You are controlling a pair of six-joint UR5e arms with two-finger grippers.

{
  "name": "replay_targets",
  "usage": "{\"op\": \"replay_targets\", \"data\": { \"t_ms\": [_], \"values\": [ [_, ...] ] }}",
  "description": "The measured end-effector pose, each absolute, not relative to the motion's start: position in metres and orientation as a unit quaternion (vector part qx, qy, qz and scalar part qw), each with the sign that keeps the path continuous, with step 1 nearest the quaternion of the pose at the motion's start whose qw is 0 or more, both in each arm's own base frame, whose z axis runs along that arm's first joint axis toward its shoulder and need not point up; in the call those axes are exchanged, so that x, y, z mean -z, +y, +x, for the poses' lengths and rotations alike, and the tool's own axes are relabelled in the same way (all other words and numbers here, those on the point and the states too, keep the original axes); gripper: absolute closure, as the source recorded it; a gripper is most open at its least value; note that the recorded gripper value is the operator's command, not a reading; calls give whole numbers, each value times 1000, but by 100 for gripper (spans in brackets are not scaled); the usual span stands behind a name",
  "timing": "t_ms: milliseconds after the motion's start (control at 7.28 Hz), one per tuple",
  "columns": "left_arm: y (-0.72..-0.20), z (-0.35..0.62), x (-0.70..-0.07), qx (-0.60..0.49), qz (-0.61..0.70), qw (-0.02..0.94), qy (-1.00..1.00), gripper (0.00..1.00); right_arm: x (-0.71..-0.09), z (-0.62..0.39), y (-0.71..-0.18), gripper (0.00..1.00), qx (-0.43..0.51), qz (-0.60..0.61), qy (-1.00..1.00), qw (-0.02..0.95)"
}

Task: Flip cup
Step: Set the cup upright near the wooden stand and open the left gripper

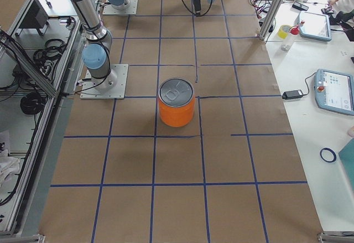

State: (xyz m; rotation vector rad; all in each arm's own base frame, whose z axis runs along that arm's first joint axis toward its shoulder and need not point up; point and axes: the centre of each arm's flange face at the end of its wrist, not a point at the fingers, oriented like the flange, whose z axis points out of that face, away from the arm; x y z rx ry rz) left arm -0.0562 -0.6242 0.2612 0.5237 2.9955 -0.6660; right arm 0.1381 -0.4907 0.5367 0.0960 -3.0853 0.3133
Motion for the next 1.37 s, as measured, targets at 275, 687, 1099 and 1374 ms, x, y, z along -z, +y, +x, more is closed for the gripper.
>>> {"op": "replay_targets", "data": {
  "t_ms": [275,687,1099,1374],
  "values": [
    [-619,-56,-250,206,165,11,964,100,-537,138,-491,0,-101,31,-994,20],
    [-620,-55,-241,198,163,11,967,0,-537,138,-491,0,-101,31,-994,20],
    [-617,-57,-265,184,162,21,969,0,-537,138,-491,0,-100,31,-994,20],
    [-610,-54,-314,147,158,54,975,0,-536,138,-491,0,-100,30,-994,19]
  ]
}}
